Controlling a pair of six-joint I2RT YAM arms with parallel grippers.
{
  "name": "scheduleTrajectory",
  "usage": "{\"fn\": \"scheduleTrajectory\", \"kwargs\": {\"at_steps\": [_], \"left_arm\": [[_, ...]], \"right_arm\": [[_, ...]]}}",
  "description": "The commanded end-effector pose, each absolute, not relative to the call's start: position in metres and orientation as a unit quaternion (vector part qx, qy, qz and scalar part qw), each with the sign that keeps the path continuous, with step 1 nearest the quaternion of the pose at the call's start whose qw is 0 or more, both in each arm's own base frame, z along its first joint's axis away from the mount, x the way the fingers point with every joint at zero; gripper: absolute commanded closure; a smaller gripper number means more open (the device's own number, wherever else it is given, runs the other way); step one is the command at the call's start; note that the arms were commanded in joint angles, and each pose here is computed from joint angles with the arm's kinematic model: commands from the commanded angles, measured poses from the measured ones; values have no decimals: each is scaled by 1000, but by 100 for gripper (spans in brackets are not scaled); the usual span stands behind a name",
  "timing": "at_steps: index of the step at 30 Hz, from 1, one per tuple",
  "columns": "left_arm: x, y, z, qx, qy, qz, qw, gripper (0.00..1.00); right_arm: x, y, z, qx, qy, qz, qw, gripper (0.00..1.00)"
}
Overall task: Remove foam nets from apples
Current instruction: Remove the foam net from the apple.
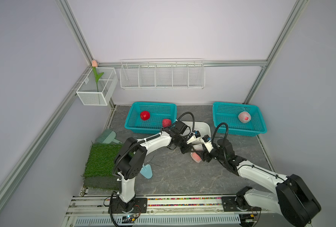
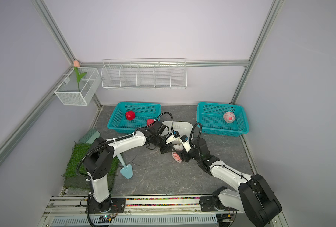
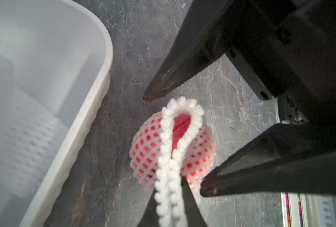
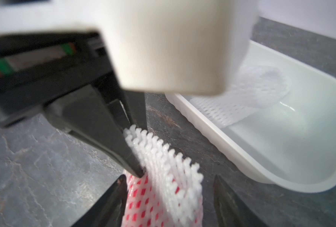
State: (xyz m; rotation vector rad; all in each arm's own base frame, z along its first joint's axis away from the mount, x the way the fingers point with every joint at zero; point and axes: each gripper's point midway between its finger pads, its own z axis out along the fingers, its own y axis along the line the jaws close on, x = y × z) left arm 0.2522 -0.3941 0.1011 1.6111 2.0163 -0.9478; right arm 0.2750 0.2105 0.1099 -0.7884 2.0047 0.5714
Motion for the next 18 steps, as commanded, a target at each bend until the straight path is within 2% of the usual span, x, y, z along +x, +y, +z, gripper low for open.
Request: {"fn": "scheduleTrajectory", "kwargs": {"at_steps": [1, 4, 10, 18], "left_arm": [[255, -391, 114, 581, 713, -324, 223, 86], [259, -387, 119, 578, 715, -310, 241, 87], [265, -383, 135, 573, 714, -290, 277, 87], [259, -381, 131, 581, 714, -280, 274, 87]], "right_arm": [[276, 207, 123, -305, 805, 230, 454, 20], [271, 208, 130, -312, 798, 238, 457, 11], [263, 213, 116, -318, 811, 256, 419, 7], [274, 223, 114, -331, 794, 257, 440, 6]]}}
